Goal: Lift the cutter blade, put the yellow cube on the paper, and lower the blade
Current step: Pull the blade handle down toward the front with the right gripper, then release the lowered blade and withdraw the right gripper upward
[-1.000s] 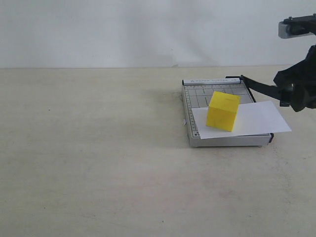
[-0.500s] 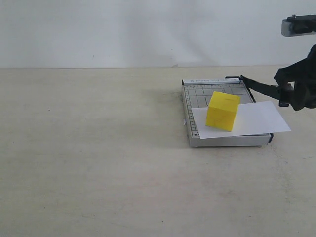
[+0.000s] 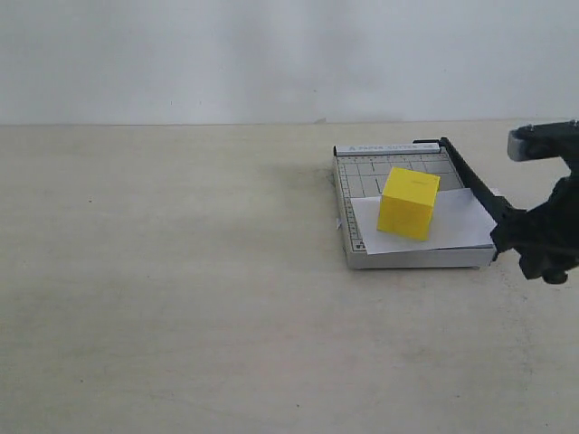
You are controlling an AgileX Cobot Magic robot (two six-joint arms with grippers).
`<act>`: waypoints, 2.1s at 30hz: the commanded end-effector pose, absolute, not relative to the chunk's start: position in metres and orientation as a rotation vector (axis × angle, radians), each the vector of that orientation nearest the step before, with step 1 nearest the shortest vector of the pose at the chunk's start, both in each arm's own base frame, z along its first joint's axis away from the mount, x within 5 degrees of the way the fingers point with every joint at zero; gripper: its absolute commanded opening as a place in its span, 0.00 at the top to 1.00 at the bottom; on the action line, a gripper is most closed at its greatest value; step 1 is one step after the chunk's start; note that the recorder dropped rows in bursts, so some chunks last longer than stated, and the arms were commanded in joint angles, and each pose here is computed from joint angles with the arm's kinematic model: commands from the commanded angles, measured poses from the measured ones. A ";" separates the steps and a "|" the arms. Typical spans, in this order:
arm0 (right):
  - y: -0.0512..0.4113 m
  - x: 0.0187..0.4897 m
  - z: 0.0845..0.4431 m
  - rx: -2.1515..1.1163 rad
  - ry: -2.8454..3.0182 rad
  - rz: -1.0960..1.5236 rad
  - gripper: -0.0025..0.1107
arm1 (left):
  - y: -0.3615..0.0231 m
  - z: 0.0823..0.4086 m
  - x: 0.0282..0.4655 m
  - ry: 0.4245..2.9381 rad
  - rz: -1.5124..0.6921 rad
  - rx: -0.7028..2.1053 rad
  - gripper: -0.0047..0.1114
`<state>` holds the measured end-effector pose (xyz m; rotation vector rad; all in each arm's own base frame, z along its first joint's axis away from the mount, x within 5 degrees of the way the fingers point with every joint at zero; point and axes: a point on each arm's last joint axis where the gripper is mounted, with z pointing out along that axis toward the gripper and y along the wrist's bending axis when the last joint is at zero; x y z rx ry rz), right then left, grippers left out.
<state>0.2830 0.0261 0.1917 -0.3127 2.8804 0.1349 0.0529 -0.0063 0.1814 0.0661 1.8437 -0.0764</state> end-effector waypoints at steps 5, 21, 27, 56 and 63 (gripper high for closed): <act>0.028 0.241 0.138 -0.251 2.967 0.182 0.98 | -0.006 0.182 0.053 1.832 -0.074 0.057 0.92; 0.025 0.229 0.124 -0.228 2.937 0.145 0.98 | -0.006 0.182 0.053 1.830 -0.074 0.056 0.92; 0.026 0.228 0.125 -0.198 2.938 0.171 0.71 | -0.006 0.182 0.053 1.830 -0.074 0.056 0.92; 0.031 0.262 0.266 -0.278 2.448 0.153 0.43 | -0.006 0.182 0.053 1.828 -0.074 0.056 0.92; 0.032 0.139 0.307 -0.189 1.932 0.324 0.98 | -0.006 0.182 0.053 1.828 -0.074 0.056 0.92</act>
